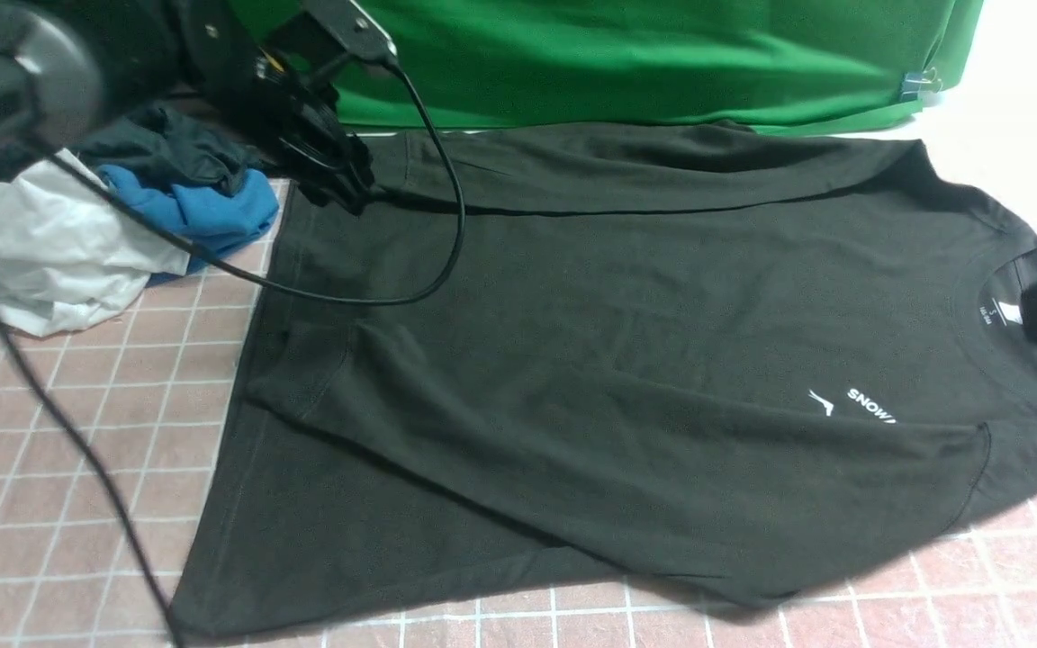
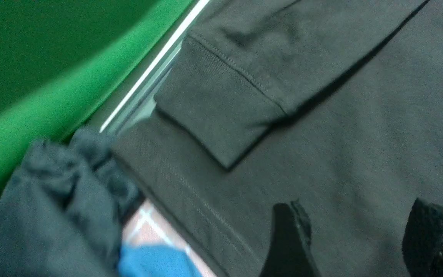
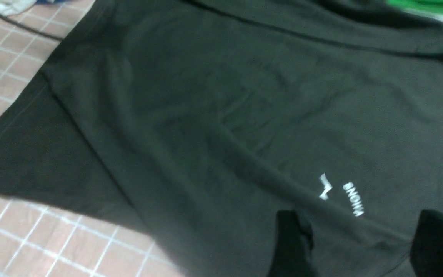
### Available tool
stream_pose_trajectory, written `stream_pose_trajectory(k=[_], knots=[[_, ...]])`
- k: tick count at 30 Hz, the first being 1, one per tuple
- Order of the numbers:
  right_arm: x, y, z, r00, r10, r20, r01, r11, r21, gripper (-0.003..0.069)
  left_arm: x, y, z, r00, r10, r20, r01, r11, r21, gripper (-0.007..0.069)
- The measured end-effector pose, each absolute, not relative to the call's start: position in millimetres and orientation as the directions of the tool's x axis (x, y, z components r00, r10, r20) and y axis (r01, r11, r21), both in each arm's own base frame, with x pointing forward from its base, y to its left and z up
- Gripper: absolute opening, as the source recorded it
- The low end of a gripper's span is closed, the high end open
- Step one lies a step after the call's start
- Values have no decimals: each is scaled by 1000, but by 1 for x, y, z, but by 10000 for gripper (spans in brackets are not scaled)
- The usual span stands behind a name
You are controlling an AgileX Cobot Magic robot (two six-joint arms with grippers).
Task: Fold a long-sleeved shirt over a pink coffee tablecloth.
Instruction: 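Grab the top left corner of the dark shirt with the left gripper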
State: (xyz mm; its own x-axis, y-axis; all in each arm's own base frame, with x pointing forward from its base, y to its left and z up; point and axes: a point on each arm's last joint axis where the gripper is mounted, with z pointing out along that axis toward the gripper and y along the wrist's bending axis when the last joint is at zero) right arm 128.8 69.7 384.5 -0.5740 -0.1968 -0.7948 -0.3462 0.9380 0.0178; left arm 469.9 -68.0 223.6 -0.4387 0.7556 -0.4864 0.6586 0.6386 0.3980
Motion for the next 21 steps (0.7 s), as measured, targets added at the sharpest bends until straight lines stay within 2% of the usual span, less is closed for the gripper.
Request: stream_pose_trajectory(k=[6, 14, 21], knots=[[129, 68, 387, -575, -202, -793, -340, 940, 7, 399, 502, -72, 193, -410, 786, -462, 678, 602, 423, 439], [128, 68, 386, -585, -206, -784, -337, 942, 4, 399, 522, -71, 152, -396, 824, -405, 698, 557, 451, 440], [127, 67, 384, -599, -210, -773, -332, 943, 0, 399, 531, -69, 148, -339, 853, -396, 662, 515, 544, 421]])
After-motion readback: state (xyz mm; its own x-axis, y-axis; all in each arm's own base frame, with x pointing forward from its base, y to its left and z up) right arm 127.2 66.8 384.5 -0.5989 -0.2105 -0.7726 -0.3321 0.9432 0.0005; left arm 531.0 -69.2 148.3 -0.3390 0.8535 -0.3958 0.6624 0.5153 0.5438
